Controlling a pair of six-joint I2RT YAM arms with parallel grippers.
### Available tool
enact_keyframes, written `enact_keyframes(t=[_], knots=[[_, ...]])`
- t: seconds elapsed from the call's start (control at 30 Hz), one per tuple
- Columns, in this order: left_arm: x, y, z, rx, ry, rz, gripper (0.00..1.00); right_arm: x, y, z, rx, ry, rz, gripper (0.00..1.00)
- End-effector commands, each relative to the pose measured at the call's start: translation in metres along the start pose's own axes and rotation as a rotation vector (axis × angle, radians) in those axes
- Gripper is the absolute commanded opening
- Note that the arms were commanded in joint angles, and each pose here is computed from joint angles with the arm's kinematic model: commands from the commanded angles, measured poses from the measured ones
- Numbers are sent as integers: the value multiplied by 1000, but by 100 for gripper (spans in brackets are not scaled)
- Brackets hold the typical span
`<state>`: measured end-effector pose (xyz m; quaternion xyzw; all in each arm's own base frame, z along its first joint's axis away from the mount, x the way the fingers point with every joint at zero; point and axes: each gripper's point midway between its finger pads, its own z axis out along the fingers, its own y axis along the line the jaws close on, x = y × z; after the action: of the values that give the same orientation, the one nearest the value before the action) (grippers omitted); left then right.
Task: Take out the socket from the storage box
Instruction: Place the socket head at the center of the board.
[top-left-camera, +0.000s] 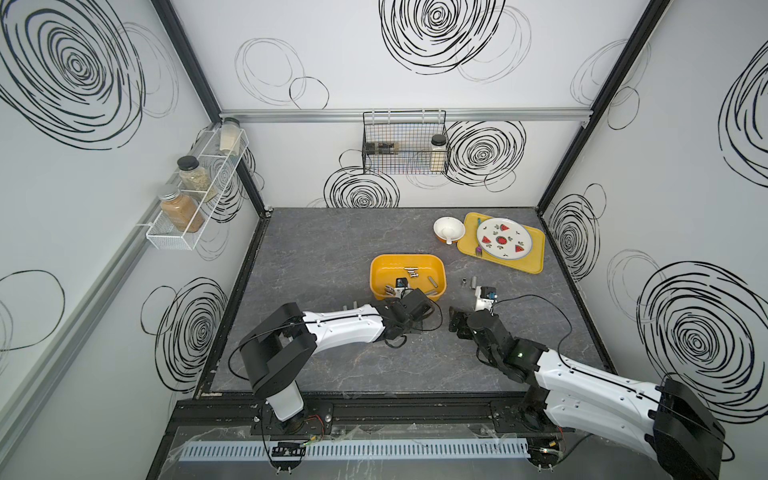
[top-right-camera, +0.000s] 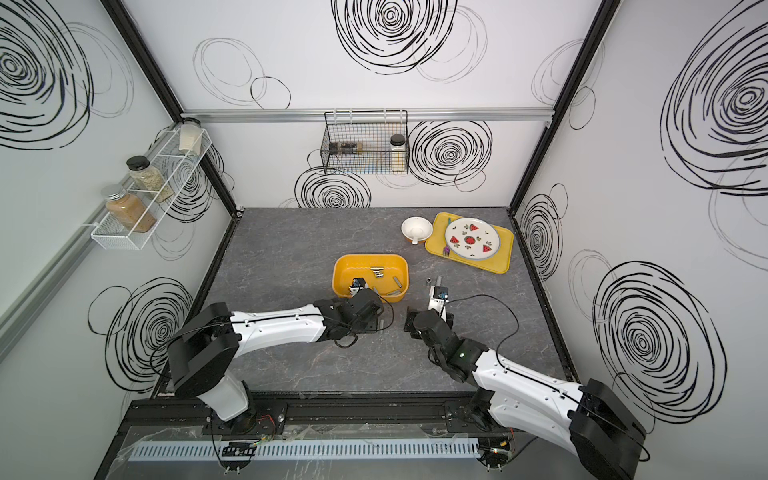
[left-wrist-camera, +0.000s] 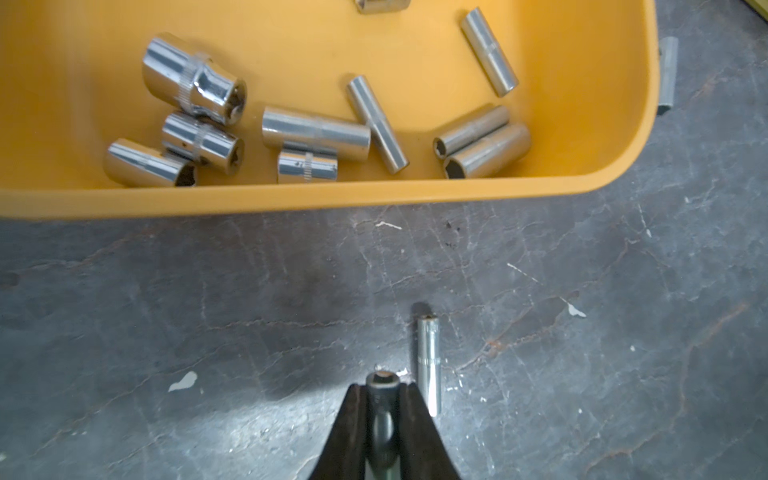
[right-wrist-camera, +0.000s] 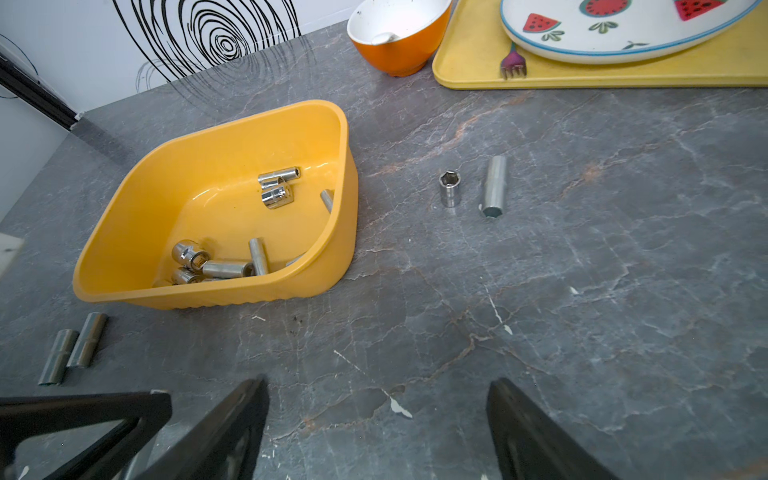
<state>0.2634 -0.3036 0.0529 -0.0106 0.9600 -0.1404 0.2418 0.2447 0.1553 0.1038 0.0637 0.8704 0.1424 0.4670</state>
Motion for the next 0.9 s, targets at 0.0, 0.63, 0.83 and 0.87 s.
enact_keyframes(t=[0.0, 0.63, 0.83, 0.87], knots=[[-4, -8, 8, 11, -26, -8, 0, -1, -6, -1, 26, -7, 1, 87], [10, -4, 40, -53, 26, 38, 9, 4, -7, 5, 51, 16, -24, 87], [8, -2, 40, -66, 21, 38, 17, 4, -7, 6, 55, 18, -27, 87], [9, -1, 39, -66, 22, 39, 19, 5, -6, 7, 52, 19, -27, 87]])
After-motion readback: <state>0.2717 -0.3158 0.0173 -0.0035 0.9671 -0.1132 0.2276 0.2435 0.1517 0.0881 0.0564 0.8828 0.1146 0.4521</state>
